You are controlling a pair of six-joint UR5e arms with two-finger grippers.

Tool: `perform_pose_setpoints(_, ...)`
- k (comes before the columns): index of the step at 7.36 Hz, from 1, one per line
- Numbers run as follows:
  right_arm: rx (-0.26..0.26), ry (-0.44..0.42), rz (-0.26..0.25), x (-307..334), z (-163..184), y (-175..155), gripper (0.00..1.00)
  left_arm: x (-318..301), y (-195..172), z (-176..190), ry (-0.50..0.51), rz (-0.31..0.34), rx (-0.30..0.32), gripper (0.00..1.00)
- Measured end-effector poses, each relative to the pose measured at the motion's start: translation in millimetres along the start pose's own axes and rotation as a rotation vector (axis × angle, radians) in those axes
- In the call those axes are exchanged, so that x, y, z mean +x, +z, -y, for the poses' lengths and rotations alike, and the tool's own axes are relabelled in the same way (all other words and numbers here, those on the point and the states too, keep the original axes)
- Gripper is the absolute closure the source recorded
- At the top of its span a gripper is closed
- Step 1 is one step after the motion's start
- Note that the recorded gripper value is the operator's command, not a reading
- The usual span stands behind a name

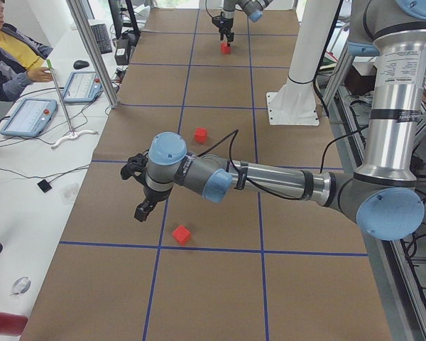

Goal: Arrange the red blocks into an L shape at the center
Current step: 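Lower the right gripper onto the red cube on the right and grasp it, then carry the red cube with the right gripper to the table center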

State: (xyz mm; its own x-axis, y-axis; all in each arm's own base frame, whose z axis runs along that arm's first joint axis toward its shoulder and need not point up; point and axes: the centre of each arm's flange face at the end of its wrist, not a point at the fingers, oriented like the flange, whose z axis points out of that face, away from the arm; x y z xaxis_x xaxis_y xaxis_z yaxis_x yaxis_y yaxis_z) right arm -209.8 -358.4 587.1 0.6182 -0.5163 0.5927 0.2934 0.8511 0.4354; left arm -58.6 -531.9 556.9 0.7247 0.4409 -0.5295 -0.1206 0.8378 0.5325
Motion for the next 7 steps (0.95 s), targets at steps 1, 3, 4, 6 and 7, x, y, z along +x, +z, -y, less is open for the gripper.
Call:
perform_pose_setpoints(1, -0.005, -0.002, 0.001, 0.1, -0.7, 2.0, 0.37, -0.1, 0.2, -0.2, 0.0, 0.0, 0.0, 0.0)
perform_pose_setpoints(3, -0.009, -0.003, 0.007, -0.3, -0.6, 4.0, 0.96, -0.2, 0.5, -1.5, 0.001, 0.0, 0.0, 0.0)
perform_pose_setpoints(4, -0.01, -0.004, 0.012, -1.3, 0.4, 4.1, 1.0, -0.3, 1.0, -3.9, 0.002, 0.0, 0.001, 0.0)
perform_pose_setpoints(6, 0.011, -0.015, 0.038, -12.3, 16.3, -0.4, 1.0, -0.4, 1.9, -8.8, 0.004, 0.0, 0.003, 0.0)
perform_pose_setpoints(7, 0.035, -0.007, 0.056, -25.8, 41.1, -3.8, 1.0, -0.2, 1.8, -9.5, 0.005, 0.0, 0.004, 0.0)
